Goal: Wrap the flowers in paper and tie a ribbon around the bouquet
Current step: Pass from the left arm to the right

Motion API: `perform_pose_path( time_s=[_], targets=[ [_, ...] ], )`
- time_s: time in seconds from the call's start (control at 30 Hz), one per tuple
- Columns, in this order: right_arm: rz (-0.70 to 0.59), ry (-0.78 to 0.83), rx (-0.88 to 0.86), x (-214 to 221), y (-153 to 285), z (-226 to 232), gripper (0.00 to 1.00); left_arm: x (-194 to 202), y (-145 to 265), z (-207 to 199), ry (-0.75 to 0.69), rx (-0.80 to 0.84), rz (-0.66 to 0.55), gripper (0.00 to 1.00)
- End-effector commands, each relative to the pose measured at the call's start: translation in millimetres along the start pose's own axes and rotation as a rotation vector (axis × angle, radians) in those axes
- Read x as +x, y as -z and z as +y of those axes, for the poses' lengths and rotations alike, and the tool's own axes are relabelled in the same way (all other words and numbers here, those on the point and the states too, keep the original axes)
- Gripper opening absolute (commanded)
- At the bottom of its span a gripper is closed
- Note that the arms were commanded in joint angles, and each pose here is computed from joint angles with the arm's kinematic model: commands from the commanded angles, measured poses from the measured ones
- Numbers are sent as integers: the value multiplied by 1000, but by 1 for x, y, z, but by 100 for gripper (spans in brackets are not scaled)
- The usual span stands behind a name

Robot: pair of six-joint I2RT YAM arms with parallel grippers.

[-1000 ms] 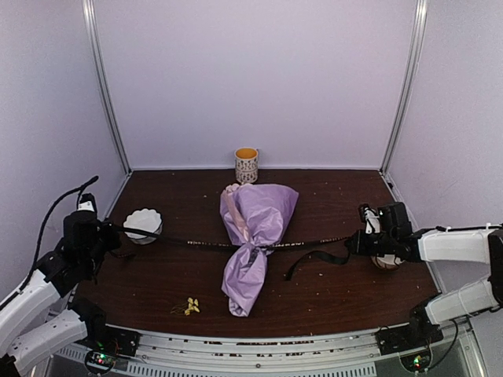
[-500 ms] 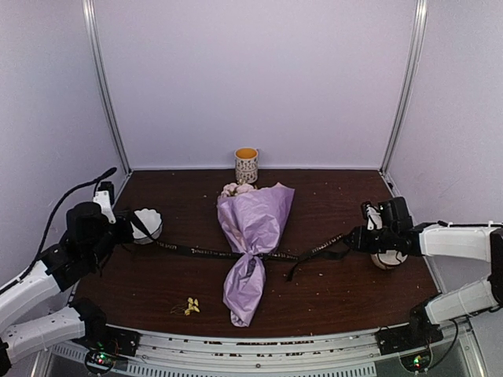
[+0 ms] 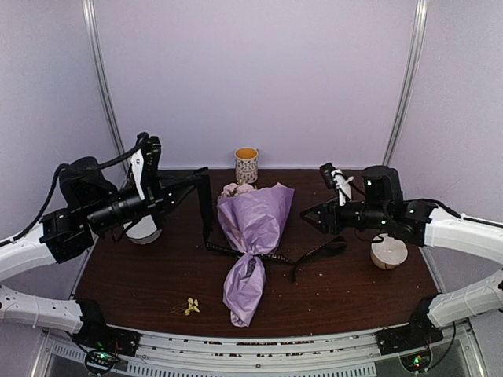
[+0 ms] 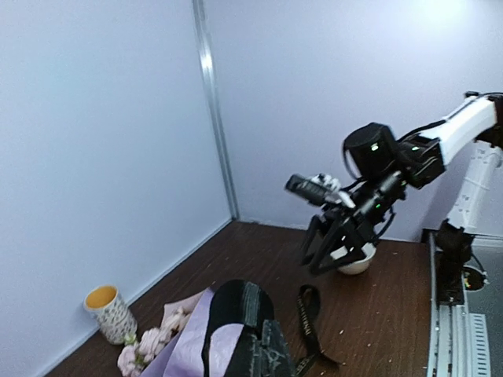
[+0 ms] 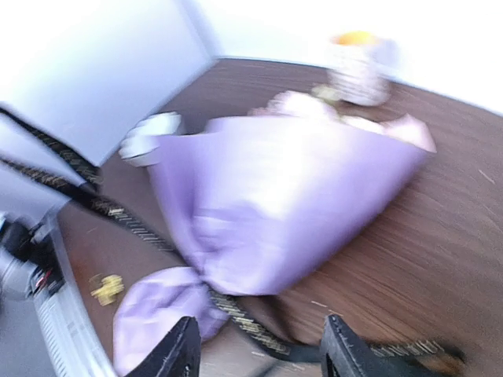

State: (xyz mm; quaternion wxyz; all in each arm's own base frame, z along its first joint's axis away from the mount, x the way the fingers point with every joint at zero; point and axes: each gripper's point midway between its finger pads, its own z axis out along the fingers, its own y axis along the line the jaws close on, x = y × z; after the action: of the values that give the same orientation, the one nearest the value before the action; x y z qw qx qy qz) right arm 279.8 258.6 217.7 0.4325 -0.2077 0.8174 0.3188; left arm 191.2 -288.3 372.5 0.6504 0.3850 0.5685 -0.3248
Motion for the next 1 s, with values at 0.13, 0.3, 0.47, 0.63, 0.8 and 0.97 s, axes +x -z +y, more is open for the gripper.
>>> perform_pose_path(
  time_s=[0.13, 0.3, 0.47, 0.63, 0.8, 0.97],
  targets=[
    [-16, 469, -486, -6, -46, 168, 56, -64, -3, -45, -148, 252, -188, 0],
    [31, 462, -601, 4, -80, 194, 59, -83, -6, -50, -128, 280, -243, 0],
    [62, 452, -619, 20, -97, 197, 60, -84, -12, -44, -119, 246, -233, 0],
    [59, 429, -558, 26, -118, 189, 54, -86, -15, -45, -124, 257, -237, 0],
    [65, 391, -514, 22, -128, 183, 27, -87, -13, -41, -124, 230, -235, 0],
    [50, 343, -455, 21, -128, 172, 3, -75, -13, -9, -84, 45, -162, 0]
  ],
)
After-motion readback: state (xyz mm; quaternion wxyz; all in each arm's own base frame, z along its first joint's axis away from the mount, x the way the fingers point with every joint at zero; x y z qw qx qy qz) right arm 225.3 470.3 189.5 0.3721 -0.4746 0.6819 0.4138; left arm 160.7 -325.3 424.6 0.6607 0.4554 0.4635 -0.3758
